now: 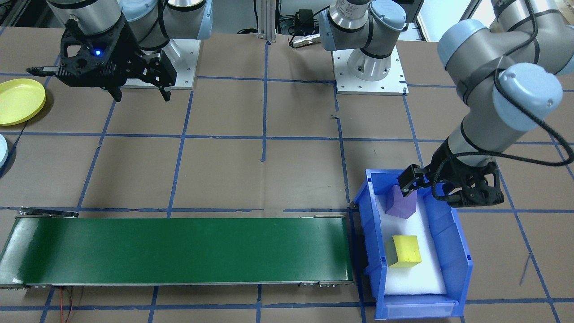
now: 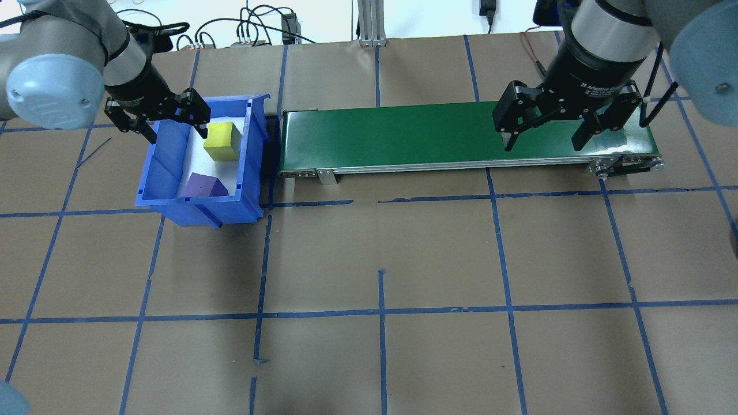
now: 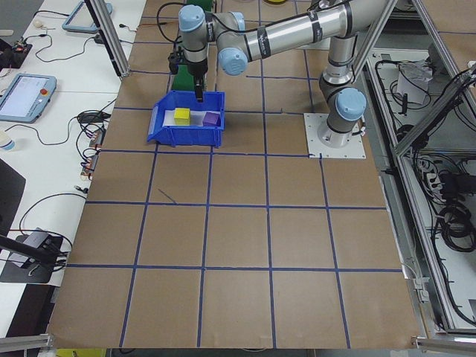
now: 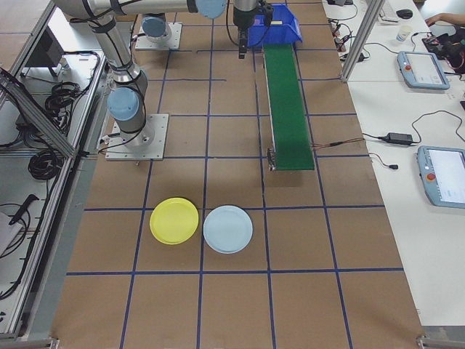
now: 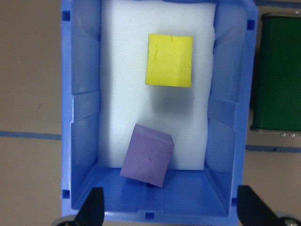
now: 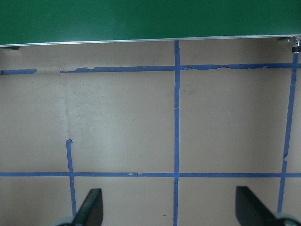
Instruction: Move block left to right into plate
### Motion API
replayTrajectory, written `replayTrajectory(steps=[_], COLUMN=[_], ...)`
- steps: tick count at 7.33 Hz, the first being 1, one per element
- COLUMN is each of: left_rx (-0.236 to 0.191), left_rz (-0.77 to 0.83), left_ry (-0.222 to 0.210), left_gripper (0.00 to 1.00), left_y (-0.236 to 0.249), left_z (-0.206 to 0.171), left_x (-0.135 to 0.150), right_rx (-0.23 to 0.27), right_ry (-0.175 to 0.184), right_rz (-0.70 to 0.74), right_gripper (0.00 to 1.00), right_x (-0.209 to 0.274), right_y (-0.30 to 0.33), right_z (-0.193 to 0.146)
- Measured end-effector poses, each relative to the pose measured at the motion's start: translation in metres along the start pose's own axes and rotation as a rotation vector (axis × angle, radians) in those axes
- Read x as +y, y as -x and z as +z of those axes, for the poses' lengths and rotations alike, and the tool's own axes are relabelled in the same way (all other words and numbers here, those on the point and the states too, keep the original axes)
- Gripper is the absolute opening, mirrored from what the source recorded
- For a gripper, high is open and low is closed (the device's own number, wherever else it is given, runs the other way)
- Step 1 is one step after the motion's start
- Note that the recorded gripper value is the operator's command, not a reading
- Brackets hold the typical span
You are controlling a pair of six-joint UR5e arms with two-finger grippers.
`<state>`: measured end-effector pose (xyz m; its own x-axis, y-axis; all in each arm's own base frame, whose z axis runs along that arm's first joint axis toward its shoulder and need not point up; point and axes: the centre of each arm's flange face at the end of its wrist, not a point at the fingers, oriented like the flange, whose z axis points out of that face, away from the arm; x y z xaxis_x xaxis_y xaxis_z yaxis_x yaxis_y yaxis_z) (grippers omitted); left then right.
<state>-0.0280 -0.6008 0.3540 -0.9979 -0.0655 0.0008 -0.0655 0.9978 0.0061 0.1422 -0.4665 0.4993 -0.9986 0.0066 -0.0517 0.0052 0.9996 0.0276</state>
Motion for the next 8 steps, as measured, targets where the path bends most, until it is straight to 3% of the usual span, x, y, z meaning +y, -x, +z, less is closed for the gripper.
replayTrajectory(steps=[2,4,8], left_rx=[0.001,0.002,-0.029], left_rz=[0.034,0.139,0.314], left_ry=[0.045,0.065,0.112], left_gripper=[0.99,0.98,0.98], left_y=[0.002,0.002,0.005], left_z=[0.038,0.072,0.103], left_x=[-0.009,-0.003,0.012], right_rx=[0.0,0.001,0.001], right_ry=[0.001,0.001,0.002], right_rz=[0.0,0.0,0.0], right_gripper=[1.0,1.0,1.0], right_x=[0.0,0.0,0.0], right_y=[0.0,0.0,0.0], right_z=[0.0,0.0,0.001])
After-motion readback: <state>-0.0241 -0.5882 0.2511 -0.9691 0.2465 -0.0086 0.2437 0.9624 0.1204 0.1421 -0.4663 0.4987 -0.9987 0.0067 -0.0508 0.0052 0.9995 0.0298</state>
